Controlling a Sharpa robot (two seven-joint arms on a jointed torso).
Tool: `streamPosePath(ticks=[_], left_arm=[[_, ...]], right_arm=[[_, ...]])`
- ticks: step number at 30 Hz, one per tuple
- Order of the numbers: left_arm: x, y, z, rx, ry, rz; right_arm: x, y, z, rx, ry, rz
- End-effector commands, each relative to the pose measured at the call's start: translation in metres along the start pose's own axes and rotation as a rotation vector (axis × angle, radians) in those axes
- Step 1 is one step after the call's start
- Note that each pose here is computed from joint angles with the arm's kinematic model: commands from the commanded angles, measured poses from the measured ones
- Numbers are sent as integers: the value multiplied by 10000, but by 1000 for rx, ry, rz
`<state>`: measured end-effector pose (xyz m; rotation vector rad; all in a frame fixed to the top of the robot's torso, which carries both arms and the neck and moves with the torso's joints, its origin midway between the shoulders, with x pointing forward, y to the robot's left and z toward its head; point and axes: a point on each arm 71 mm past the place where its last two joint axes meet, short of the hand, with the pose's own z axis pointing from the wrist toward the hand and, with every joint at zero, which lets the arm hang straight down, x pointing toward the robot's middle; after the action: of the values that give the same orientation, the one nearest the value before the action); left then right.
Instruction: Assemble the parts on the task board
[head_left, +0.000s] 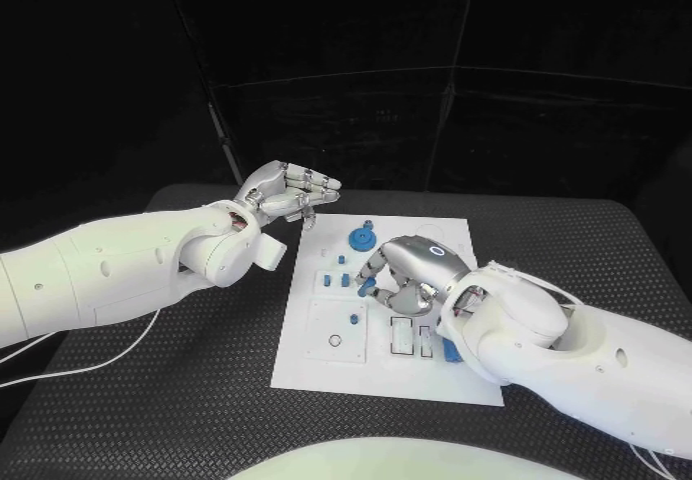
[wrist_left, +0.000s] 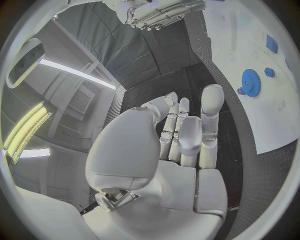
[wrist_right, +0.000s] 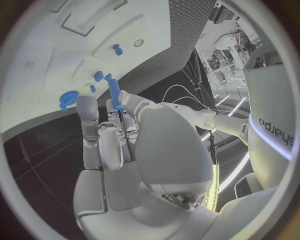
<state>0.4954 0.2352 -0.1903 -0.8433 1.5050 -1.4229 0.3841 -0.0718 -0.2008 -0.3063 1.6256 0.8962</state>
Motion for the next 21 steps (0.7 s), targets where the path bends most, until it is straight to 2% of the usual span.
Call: streamPosePath(ticks=[1,8,21], left_arm=[[31,-24,12,12,10,-8],[61,-31,27,16,16,-10],[93,-34,48,17,24,-13]], right_arm=[[121,86,29,-71,35,23],[388,174,82,-112,92,36],[562,180,165,-118,133,28]])
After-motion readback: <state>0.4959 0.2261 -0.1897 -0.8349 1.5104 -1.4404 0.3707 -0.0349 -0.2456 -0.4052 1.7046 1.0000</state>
